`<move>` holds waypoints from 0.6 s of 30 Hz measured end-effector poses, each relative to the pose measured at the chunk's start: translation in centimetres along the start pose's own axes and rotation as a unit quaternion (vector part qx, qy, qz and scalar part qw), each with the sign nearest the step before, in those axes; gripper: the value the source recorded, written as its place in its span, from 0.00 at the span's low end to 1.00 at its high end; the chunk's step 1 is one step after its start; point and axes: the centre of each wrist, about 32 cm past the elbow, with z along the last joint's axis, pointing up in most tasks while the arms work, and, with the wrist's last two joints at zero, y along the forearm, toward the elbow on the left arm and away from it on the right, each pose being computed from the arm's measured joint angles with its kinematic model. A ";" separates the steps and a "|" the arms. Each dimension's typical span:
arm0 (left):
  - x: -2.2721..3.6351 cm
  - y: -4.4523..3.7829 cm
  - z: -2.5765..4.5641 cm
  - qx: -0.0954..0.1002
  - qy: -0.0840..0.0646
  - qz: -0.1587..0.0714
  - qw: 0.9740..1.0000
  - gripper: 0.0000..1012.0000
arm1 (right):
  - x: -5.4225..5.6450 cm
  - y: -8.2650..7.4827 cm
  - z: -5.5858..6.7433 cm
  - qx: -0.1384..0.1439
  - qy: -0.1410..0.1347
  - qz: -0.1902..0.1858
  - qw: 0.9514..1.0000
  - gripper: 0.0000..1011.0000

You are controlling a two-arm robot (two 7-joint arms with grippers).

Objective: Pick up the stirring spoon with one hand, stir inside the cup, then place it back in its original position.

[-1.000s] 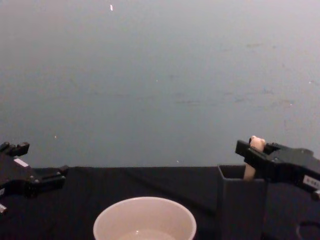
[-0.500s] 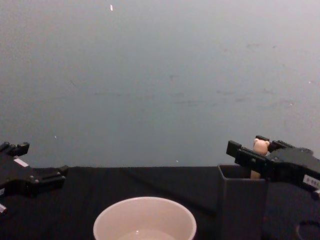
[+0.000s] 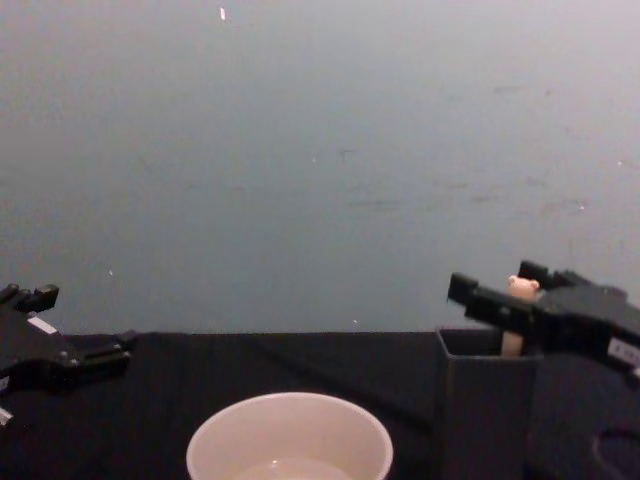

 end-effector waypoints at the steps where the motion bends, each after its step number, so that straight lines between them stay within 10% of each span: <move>1: 0.00 0.00 0.00 0.000 0.000 0.000 1.000 0.99 | 0.1 0.0 0.1 0.004 0.000 0.000 1.000 0.99; 11: 0.00 0.00 0.00 0.000 0.000 0.000 1.000 0.99 | 1.8 0.8 3.6 0.103 -0.027 -0.066 0.992 0.99; 18: 0.00 0.00 0.00 0.000 0.000 0.000 1.000 0.99 | 3.3 0.3 1.8 0.052 -0.089 -0.156 0.982 0.99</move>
